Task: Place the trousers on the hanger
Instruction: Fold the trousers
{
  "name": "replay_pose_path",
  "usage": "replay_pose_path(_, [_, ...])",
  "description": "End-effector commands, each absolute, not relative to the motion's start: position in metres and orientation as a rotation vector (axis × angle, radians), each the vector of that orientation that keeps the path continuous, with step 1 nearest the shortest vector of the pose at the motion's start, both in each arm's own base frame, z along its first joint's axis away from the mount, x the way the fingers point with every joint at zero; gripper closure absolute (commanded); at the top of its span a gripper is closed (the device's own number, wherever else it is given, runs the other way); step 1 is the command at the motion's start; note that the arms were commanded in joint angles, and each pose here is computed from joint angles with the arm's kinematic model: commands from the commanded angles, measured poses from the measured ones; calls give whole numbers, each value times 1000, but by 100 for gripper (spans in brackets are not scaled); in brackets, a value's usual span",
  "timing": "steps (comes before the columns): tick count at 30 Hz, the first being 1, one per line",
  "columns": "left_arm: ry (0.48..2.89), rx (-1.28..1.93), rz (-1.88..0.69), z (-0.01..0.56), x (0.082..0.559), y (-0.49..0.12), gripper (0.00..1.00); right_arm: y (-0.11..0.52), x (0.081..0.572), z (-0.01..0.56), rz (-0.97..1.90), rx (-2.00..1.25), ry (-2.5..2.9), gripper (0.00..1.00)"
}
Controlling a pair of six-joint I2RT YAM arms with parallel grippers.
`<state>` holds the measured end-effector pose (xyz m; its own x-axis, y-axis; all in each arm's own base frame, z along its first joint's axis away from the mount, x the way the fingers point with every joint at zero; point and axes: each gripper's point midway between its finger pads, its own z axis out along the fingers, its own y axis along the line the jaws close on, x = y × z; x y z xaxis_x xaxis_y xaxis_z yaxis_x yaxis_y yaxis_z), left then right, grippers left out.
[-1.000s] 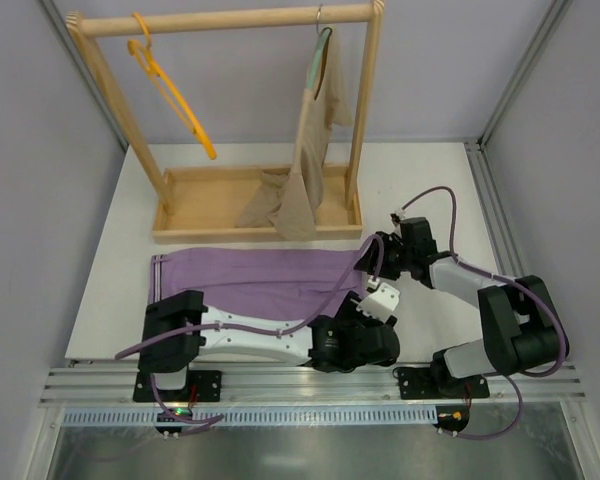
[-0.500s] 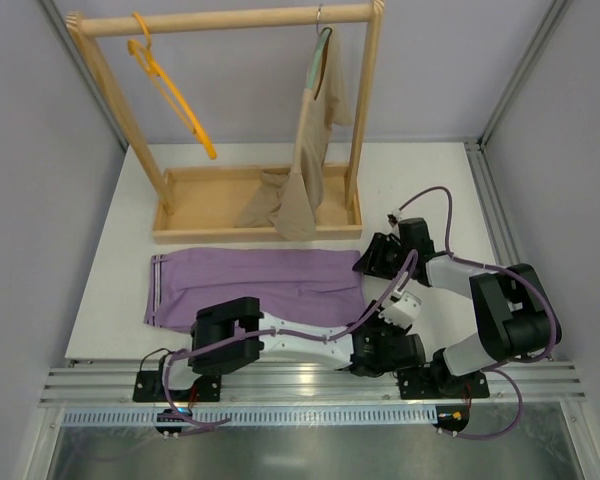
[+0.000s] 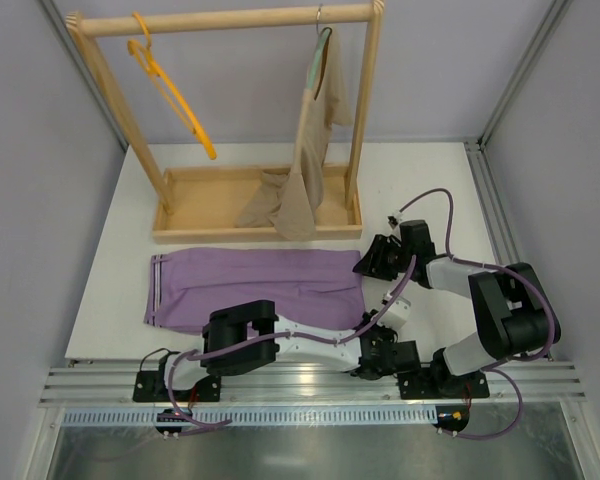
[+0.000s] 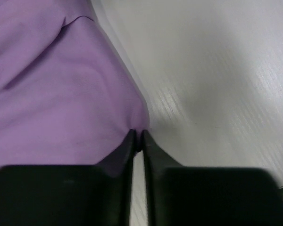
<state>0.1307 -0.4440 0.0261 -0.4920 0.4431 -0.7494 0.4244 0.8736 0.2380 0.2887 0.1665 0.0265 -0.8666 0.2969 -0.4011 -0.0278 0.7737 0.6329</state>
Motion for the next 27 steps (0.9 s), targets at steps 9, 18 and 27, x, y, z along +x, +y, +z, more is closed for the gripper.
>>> replay_pose_path(9, [2170, 529, -37, 46, 117, -412, 100, 170, 308, 37, 911, 204, 2416, 91])
replay_pose_path(18, [2242, 543, -223, 38, 74, -420, 100, 163, 330, 45, 920, 241, 2377, 96])
replay_pose_path(27, [2271, 521, -350, 42, 53, -443, 100, 144, 340, 51, 886, 263, 2377, 96])
